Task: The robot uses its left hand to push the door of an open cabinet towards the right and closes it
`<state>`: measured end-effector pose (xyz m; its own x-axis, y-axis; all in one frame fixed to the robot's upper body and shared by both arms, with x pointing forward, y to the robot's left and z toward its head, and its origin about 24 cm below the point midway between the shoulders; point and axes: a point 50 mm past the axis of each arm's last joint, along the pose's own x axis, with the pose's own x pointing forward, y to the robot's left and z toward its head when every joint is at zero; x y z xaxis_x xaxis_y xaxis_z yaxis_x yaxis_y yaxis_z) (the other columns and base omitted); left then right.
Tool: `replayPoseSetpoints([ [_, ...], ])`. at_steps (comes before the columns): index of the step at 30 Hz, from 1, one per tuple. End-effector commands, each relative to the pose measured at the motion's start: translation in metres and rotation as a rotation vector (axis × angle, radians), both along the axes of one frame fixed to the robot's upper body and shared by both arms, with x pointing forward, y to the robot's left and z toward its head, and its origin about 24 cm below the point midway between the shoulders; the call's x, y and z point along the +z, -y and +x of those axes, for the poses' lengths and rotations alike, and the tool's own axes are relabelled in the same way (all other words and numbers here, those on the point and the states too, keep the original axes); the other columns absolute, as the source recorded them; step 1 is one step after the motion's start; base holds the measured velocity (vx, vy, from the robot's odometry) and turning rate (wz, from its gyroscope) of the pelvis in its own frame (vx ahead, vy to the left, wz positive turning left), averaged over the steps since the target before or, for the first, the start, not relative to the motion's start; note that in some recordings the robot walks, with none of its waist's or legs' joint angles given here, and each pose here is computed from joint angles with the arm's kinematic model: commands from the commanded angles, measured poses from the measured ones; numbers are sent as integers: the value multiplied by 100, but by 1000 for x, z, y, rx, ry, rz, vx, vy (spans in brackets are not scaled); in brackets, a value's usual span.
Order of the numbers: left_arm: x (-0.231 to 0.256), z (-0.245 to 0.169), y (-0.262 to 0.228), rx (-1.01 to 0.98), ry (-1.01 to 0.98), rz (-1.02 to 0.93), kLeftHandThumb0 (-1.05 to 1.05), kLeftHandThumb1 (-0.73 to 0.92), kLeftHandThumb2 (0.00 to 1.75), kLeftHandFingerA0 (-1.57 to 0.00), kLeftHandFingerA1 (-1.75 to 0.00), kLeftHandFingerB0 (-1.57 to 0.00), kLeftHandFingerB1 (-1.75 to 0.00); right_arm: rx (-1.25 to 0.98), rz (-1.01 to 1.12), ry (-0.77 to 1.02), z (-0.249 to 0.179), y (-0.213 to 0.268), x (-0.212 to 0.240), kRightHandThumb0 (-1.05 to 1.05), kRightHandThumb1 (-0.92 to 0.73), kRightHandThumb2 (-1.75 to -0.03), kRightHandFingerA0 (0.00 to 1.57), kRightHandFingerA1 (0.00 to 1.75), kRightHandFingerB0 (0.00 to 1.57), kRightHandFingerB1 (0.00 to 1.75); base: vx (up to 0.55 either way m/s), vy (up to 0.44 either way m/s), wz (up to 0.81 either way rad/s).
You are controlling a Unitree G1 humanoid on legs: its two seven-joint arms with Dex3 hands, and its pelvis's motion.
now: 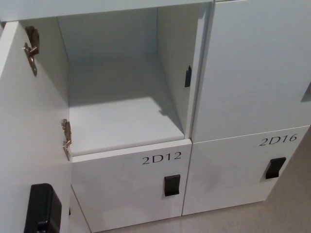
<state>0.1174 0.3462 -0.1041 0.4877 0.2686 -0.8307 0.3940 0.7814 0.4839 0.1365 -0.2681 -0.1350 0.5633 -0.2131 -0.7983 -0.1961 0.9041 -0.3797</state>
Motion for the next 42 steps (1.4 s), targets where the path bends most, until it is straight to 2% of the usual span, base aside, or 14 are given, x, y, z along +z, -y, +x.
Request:
replayPoseSetpoints([
  [1,9,8,-7,-76,11,14,-64,77,64,-47,-48,-41,-34,19,-30,46,6,7,5,-58,-92,-70,34,36,24,31,0,0,0],
  [10,12,11,-10,-49,57,27,-67,77,64,-50,-46,-47,-35,24,-21,50,9,5,5,-59,-92,-70,31,35,22,30,0,0,0],
  [15,28,15,-32,288,292,21,-83,90,67,-44,-53,-36,-38,33,-22,39,6,0,3,-57,-92,-71,32,36,23,31,0,0,0],
  [18,32,15,-37,301,311,55,-83,90,67,-44,-53,-36,-38,29,-17,40,6,0,3,-57,-92,-71,32,36,23,31,0,0,0],
  [19,38,15,-44,348,359,57,-88,92,69,-30,-48,-24,-34,22,-16,35,4,1,2,-59,-92,-71,31,36,23,31,0,0,0],
  [23,47,16,-54,420,435,59,-88,92,69,-30,-48,-24,-34,12,-15,27,0,3,1,-59,-92,-71,31,36,23,31,0,0,0],
  [24,85,63,-59,297,641,142,-88,92,72,-34,-37,-28,-31,15,-15,55,11,3,6,-57,-92,-70,32,36,24,31,0,0,0],
  [29,134,125,-40,90,905,176,-67,92,70,-32,-33,-26,-30,18,-9,58,10,1,5,-55,-92,-69,31,36,24,32,0,0,0],
  [31,165,176,4,-107,1056,97,-68,91,68,-35,-33,-28,-30,23,-21,33,2,-1,1,-58,-92,-70,30,35,22,30,0,0,0],
  [36,193,212,64,-361,1145,47,-76,91,68,-34,-32,-27,-29,4,2,34,-2,-3,-1,-57,-92,-69,33,36,24,31,0,0,0],
  [37,207,231,118,-530,1191,8,-78,92,72,-37,-33,-28,-30,-3,14,47,2,-5,0,-58,-92,-69,34,35,26,31,0,0,0],
  [38,207,231,118,-530,1191,8,-78,92,72,-37,-33,-28,-30,-3,14,47,2,-5,0,-58,-92,-69,34,35,26,31,0,0,0],
  [39,237,244,210,-811,1271,-32,-76,92,73,-33,-33,-26,-30,-9,29,67,10,-9,1,-57,-92,-69,34,36,25,31,0,0,0],
  [42,257,235,297,-1098,1321,-35,-77,92,73,-35,-35,-24,-30,5,20,74,16,-11,3,-58,-92,-71,32,36,23,31,11,-1,9],
])
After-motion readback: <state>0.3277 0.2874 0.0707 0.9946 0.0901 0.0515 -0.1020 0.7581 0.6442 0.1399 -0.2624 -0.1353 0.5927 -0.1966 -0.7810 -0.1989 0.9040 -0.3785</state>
